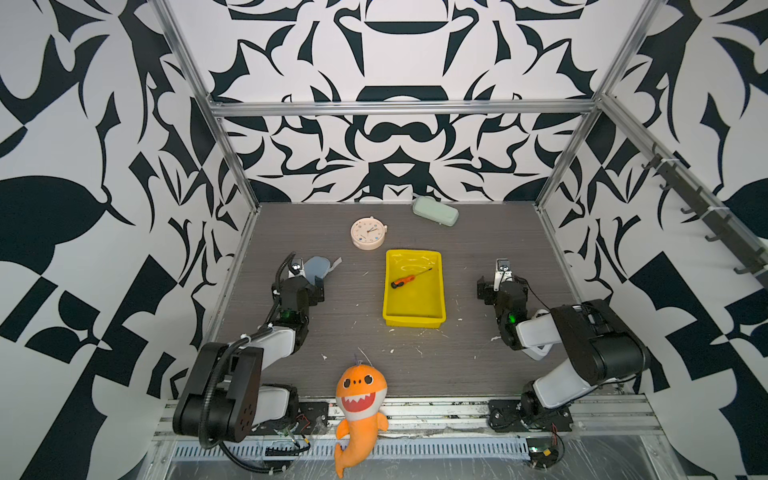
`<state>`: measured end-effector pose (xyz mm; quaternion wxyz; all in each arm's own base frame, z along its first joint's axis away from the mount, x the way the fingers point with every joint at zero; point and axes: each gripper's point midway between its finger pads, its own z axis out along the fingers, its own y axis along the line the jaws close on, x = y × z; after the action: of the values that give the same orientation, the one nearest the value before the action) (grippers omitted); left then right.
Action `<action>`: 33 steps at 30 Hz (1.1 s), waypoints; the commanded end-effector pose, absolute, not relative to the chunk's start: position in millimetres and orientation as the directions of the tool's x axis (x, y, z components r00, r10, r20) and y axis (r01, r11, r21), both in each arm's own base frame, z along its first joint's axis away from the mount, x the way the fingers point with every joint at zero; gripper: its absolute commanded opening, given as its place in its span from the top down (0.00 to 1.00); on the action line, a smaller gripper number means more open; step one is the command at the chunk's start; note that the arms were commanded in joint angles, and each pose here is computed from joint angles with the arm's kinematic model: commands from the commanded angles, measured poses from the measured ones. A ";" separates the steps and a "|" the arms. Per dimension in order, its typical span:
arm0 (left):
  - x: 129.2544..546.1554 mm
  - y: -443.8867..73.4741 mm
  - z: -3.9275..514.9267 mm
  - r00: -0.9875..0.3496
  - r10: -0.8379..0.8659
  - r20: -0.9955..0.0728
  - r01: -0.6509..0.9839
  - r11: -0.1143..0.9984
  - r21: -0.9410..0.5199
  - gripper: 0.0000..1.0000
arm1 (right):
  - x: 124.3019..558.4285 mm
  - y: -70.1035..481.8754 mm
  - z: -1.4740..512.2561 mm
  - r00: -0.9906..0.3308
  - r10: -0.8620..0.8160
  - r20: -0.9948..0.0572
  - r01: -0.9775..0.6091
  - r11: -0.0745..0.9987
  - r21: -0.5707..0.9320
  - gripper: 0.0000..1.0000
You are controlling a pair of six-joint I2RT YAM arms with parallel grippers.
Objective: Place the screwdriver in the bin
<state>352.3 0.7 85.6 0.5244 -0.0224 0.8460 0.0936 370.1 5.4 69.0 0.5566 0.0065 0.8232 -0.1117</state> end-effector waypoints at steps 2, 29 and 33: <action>375.3 -2.1 115.8 -0.333 0.065 -0.941 -0.112 0.988 0.108 0.00 | 379.1 7.3 86.3 -0.330 -0.099 -0.939 0.141 0.978 -0.153 0.01; 394.0 26.4 88.8 -0.341 -0.088 -0.936 -0.122 0.991 -0.049 0.01 | 380.0 8.3 86.2 -0.332 -0.100 -0.938 0.135 0.979 -0.152 0.01; 394.2 26.4 88.8 -0.340 -0.088 -0.936 -0.122 0.991 -0.049 0.00 | 380.1 8.2 85.7 -0.335 -0.099 -0.937 0.134 0.979 -0.151 0.01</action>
<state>392.6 27.9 82.2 0.5617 -0.0626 0.8246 0.0227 370.3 7.3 67.0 0.5528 0.0024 0.8263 -0.1079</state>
